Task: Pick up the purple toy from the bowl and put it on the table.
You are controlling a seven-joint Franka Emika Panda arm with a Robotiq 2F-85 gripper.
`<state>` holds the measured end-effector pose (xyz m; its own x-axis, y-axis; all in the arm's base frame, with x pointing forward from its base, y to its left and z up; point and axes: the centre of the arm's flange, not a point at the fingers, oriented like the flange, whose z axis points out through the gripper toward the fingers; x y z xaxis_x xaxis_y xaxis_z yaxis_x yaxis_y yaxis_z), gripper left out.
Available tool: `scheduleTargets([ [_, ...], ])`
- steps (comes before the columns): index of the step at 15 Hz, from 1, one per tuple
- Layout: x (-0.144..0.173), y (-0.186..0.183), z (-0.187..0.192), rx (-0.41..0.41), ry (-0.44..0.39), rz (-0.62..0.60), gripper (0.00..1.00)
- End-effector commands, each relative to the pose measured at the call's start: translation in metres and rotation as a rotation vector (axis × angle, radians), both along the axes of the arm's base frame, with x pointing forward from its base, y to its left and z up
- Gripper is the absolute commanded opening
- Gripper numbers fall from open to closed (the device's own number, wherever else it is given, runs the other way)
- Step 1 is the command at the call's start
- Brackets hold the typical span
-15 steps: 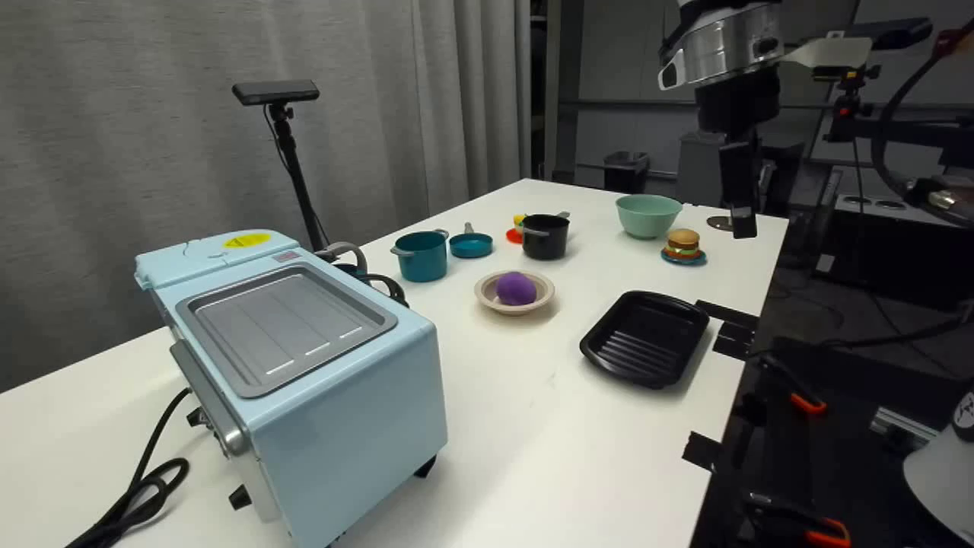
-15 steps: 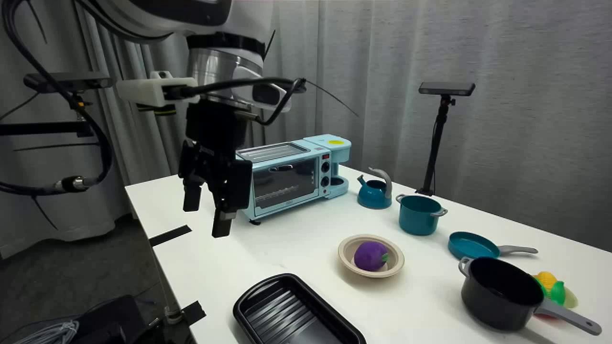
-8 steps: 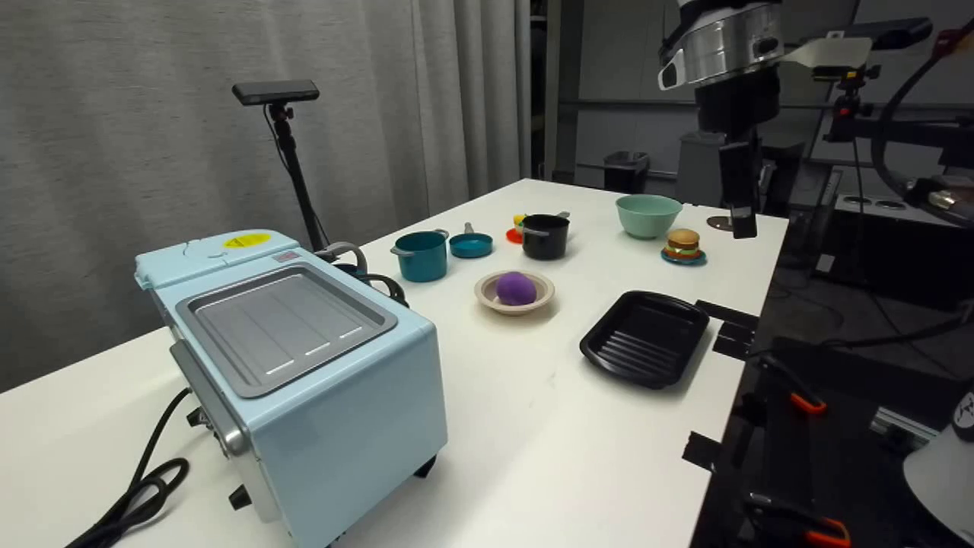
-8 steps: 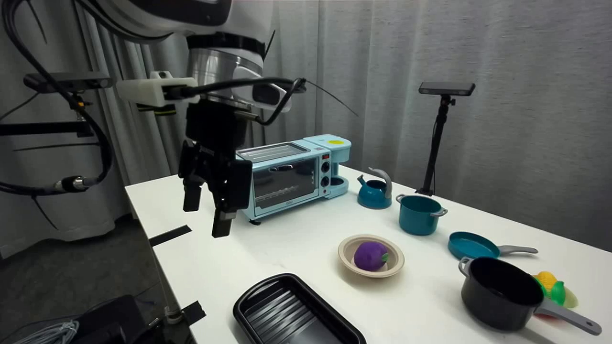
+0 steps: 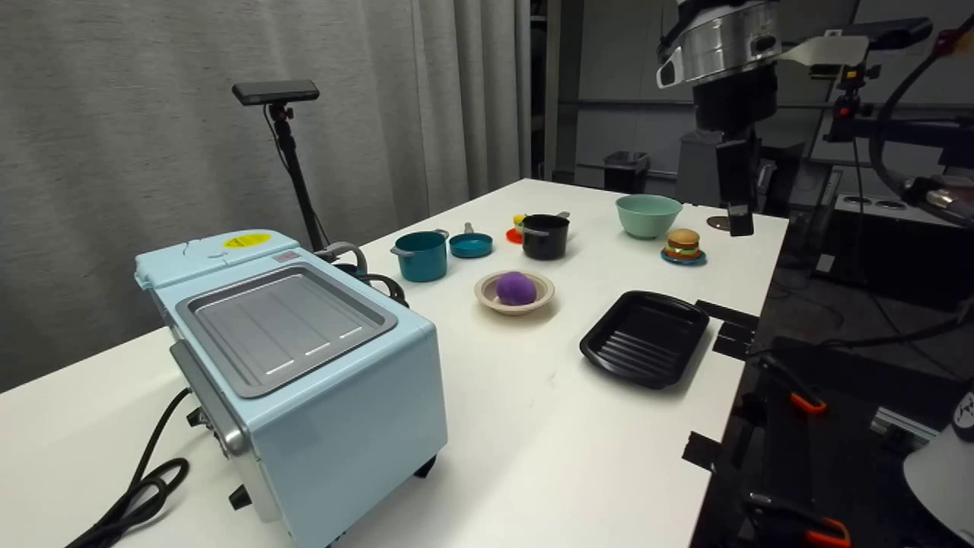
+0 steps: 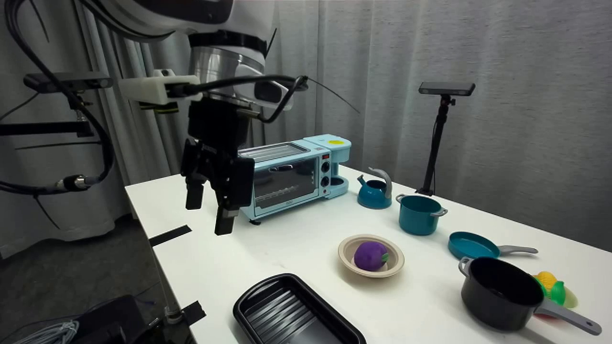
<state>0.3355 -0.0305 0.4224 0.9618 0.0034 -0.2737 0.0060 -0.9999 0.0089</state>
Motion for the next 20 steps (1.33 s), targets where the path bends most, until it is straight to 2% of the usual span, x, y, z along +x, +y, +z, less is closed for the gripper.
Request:
scheduleTargets([
  [1,0.032,-0.014,0.009,0.0,-0.021,-0.016,1.0],
  [6,0.091,-0.035,0.012,-0.012,-0.101,-0.033,1.0],
  [13,0.196,-0.055,-0.032,-0.036,-0.218,-0.041,1.0],
  [16,0.239,-0.07,-0.053,-0.052,-0.232,-0.056,1.0],
  [20,0.291,-0.089,-0.092,-0.072,-0.205,-0.071,1.0],
])
